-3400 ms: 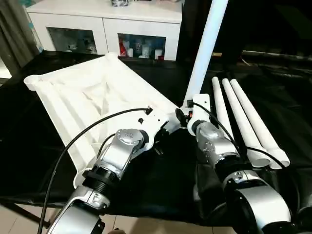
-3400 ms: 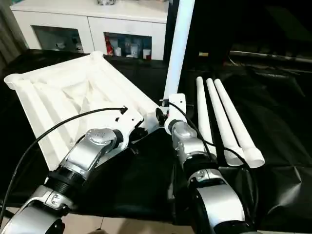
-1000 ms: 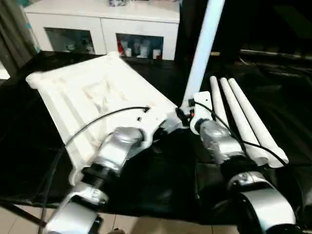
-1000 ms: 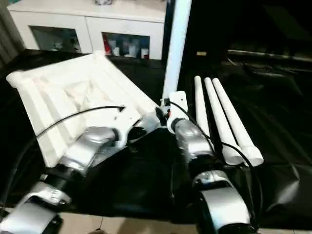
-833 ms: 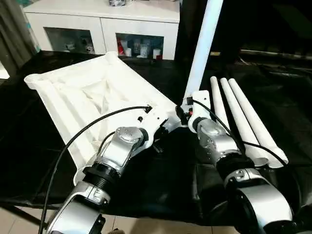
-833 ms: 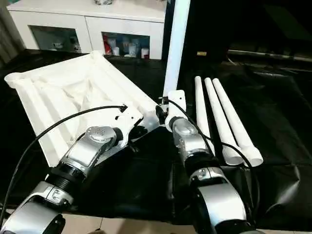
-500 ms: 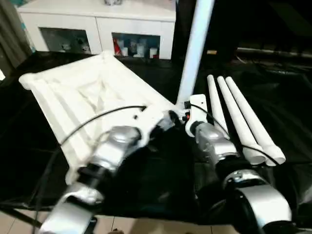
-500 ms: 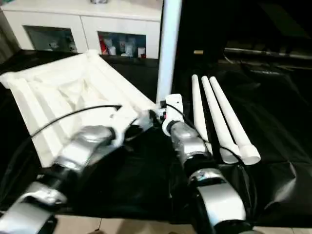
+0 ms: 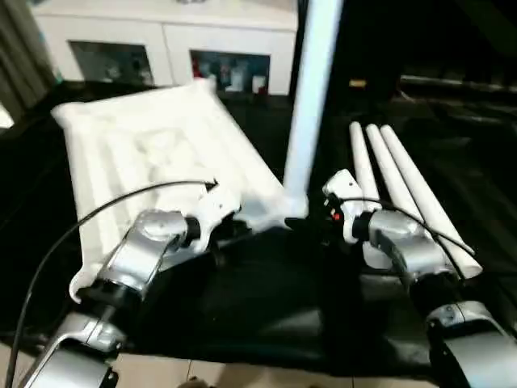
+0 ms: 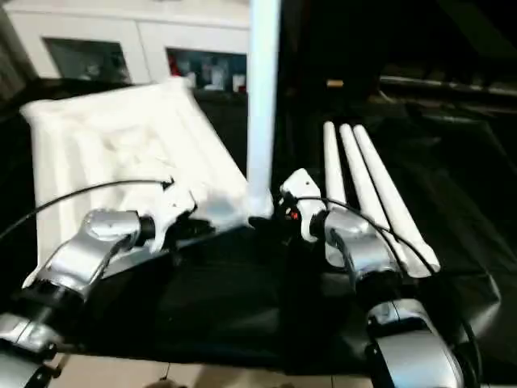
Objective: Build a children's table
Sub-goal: Rotate leg to tighten
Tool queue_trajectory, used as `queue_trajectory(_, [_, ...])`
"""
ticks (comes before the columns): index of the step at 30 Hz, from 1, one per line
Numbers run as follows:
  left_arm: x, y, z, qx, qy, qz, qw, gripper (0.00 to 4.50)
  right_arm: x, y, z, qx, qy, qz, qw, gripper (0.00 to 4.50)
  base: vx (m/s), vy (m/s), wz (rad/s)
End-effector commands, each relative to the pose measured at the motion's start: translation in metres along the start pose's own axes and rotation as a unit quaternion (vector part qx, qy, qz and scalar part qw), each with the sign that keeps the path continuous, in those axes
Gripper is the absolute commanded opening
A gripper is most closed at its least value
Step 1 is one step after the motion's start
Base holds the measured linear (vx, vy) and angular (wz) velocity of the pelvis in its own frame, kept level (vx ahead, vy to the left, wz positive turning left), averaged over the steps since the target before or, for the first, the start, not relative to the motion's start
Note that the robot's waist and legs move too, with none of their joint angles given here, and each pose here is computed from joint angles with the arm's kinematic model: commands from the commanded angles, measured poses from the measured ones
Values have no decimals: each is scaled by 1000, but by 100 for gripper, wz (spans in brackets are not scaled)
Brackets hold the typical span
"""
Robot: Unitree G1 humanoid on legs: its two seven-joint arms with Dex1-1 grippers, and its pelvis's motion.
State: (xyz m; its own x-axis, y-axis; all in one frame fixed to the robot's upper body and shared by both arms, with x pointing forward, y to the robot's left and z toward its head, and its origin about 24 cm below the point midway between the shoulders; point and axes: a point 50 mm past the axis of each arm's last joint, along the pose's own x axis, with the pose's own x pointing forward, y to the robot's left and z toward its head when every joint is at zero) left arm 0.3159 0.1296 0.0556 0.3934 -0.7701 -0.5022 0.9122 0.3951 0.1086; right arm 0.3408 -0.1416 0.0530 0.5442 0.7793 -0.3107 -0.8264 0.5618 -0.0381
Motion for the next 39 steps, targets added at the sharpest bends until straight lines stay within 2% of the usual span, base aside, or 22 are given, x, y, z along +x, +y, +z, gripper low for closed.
queue_trajectory(1, [2, -5, 10, 13, -37, -27, 999, 0, -3, -1, 11, -11, -19, 13, 1000, 426, 0, 0, 0])
queue_trajectory(7, [0, -7, 9, 15, -36, -35, 999, 0, -2, 3, 8, -22, -2, 37, 999, 426, 0, 0, 0])
queue_trajectory(14, [-2, -6, 8, 13, -34, -35, 999, 0, -2, 5, 6, -14, 2, 43, 999, 356, 0, 0, 0])
queue_trajectory(19, [-2, -6, 8, 12, -32, -36, 999, 0, -1, 5, 5, -11, 1, 40, 999, 325, 0, 0, 0])
queue_trajectory(20, [-2, -6, 8, 12, -31, -36, 999, 0, 0, 6, 4, -13, 4, 42, 999, 304, 0, 0, 0])
queue_trajectory(25, [-2, -5, 7, 9, -30, -36, 999, 0, 0, 8, 0, -10, 10, 39, 999, 276, 0, 0, 0])
queue_trajectory(27, [-1, -4, 6, 3, -27, -25, 999, 0, 2, 7, -4, -1, 14, 21, 1000, 271, 0, 0, 0])
queue_trajectory(29, [3, 4, 5, -18, -19, 25, 999, 0, 6, 3, -13, 36, 15, -37, 999, 269, 0, 0, 0])
queue_trajectory(31, [6, 6, 5, -27, -17, 43, 999, 0, 10, 2, -17, 55, 18, -58, 997, 267, 0, 0, 0])
queue_trajectory(34, [20, 10, 9, -51, -7, 94, 994, 0, 24, 4, -25, 114, 29, -133, 984, 265, 0, 0, 0])
queue_trajectory(37, [35, 13, 17, -92, -4, 151, 984, 0, 35, 4, -28, 162, 43, -228, 959, 264, 0, 0, 0])
queue_trajectory(38, [44, 13, 26, -112, -9, 177, 978, 0, 41, 5, -30, 198, 49, -282, 938, 264, 0, 0, 0])
queue_trajectory(39, [50, 11, 31, -117, -13, 184, 976, 0, 45, 7, -30, 215, 51, -306, 926, 264, 0, 0, 0])
